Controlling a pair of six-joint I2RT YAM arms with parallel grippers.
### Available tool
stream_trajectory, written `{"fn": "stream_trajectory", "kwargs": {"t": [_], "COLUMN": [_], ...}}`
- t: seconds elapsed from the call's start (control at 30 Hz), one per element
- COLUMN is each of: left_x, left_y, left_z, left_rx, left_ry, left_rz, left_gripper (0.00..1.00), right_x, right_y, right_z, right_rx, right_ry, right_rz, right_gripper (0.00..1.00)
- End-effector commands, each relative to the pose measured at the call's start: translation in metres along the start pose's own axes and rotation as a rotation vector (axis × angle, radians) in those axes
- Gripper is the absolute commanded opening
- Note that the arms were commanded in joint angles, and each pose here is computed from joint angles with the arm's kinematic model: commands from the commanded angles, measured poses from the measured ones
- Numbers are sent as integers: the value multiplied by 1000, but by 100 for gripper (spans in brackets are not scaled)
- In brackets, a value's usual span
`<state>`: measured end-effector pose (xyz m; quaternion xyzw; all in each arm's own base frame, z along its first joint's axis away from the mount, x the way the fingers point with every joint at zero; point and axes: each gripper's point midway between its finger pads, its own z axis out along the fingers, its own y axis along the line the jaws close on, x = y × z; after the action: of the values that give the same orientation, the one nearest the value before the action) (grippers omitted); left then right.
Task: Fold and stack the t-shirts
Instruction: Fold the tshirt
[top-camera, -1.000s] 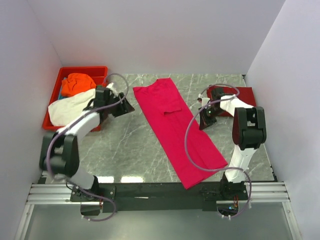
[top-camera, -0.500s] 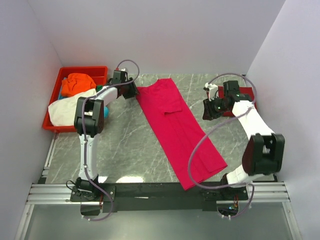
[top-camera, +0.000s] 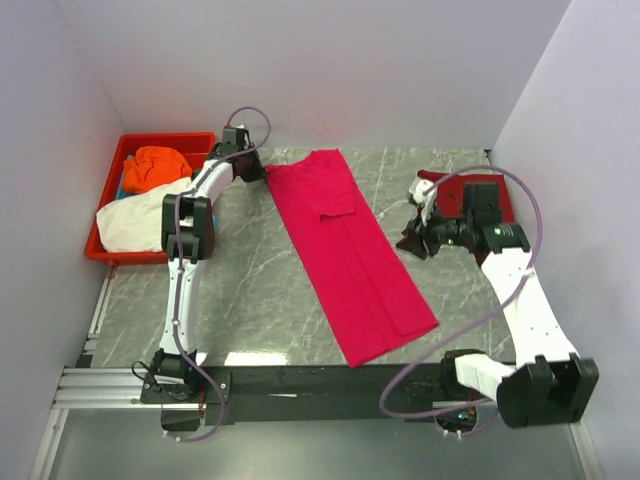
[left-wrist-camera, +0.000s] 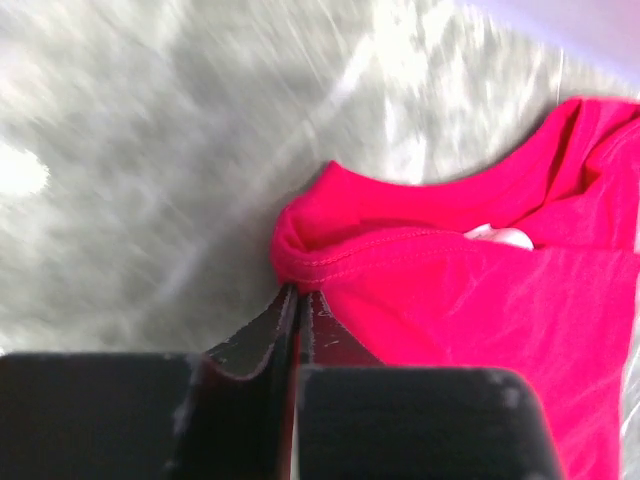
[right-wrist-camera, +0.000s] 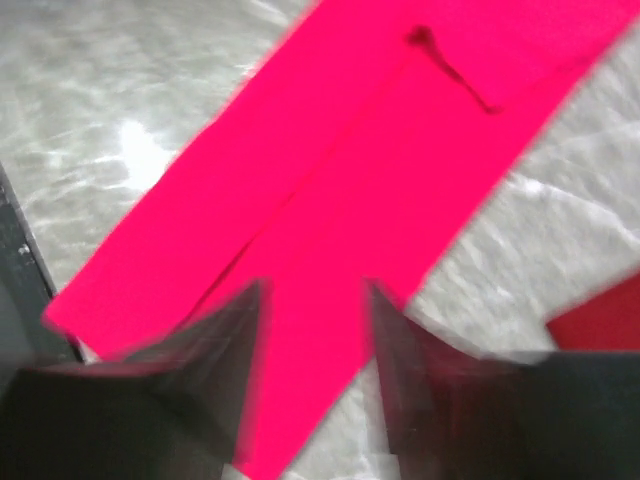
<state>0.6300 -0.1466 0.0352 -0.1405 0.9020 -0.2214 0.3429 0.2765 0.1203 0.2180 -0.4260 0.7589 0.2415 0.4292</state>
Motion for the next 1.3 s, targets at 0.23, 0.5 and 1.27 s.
{"fn": "stream_trajectory", "kwargs": {"t": [0.23,0.5,1.27], "left_x": [-85,-116,441], "left_y": [-19,-77,-194], "left_z": [-40,-206,-359], "left_rx": [103,158,855], "left_ry": [-174,-404,184], "left_rz": [25,374,1231], "left_gripper": [47,70,71], "right_x": [25,86,186], "right_y": [59,75,64], "right_z": [24,24,-12], "right_rx": [-199,-426,-474], "right_ry": [-100,62,269], "right_rz": [-318,-632,-608], "right_gripper": [96,95,87]}}
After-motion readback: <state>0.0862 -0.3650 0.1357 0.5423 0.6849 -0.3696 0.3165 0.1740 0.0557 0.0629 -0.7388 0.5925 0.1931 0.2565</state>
